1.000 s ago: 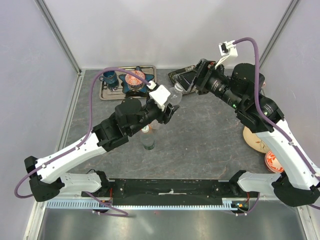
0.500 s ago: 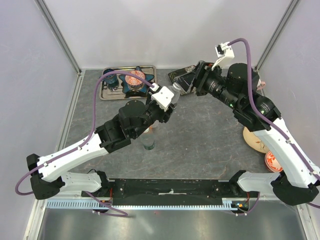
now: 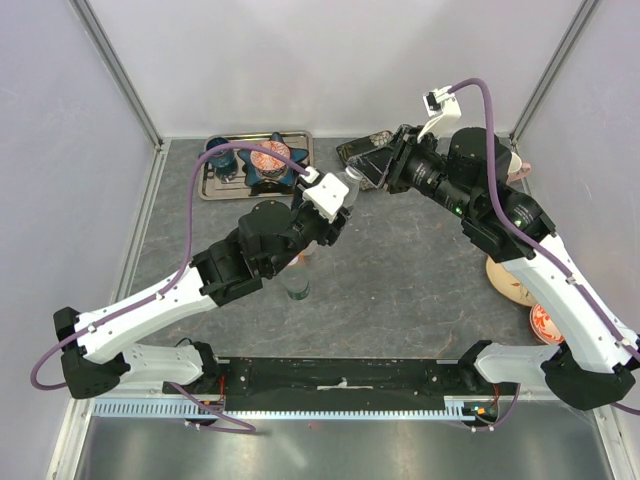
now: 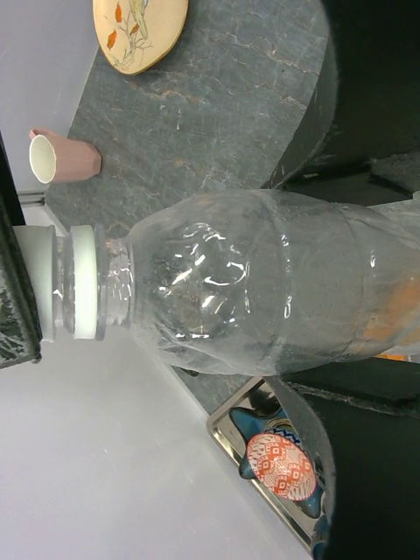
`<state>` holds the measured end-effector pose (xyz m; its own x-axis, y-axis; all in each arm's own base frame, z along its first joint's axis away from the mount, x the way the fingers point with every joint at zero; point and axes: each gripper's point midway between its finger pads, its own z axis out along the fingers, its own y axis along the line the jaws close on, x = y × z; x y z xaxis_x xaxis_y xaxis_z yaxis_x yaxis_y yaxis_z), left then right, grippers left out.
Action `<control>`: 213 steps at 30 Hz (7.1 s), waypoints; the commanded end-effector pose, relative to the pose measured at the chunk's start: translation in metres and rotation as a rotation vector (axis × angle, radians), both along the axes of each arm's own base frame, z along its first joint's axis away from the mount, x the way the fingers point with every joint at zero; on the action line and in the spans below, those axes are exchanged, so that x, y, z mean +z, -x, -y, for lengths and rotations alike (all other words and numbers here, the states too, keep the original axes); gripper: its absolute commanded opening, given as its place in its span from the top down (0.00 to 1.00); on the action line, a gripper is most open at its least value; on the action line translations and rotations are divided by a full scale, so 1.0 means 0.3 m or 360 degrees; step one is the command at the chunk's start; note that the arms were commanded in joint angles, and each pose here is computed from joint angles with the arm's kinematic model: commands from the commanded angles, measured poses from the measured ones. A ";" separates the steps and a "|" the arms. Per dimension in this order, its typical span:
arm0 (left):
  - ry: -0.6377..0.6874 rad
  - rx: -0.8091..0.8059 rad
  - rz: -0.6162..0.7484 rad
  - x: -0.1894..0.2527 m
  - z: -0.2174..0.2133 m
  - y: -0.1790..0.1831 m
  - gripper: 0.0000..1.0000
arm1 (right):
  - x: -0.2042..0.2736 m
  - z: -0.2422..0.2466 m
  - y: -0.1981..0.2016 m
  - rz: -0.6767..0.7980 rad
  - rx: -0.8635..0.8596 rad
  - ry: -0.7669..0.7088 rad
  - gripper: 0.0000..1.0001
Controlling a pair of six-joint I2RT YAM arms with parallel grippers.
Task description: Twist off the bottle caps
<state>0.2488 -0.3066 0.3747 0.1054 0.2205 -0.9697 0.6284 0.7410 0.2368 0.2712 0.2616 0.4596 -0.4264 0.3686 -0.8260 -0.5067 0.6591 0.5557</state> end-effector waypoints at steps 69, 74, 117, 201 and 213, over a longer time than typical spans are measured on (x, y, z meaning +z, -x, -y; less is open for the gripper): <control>0.0554 -0.1532 -0.0503 0.186 -0.026 0.311 0.53 | -0.190 0.311 -0.027 0.0184 -0.0594 0.0331 1.00; 0.0708 -0.0871 -0.0241 0.206 -0.123 0.154 0.52 | -0.704 0.280 -0.045 -0.0239 -0.0564 0.0603 1.00; 0.0644 -0.0650 -0.0276 0.078 -0.174 0.115 0.51 | -1.322 0.196 -0.103 -0.0807 -0.0452 0.1061 0.28; 0.0603 -0.0161 -0.0235 0.087 -0.366 0.141 0.00 | -0.497 0.615 -0.445 0.0071 -0.1804 0.0844 1.00; 0.0553 -0.0123 -0.0293 -0.009 -0.372 0.134 0.00 | -0.764 0.611 -0.569 -0.0078 -0.1775 0.0958 1.00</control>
<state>0.2063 -0.1974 0.3697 -0.0869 -0.1095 -0.9902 0.7052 0.6953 -0.1388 0.4329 0.0753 0.2469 -0.1692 0.0951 -0.9810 0.4936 0.8697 -0.0008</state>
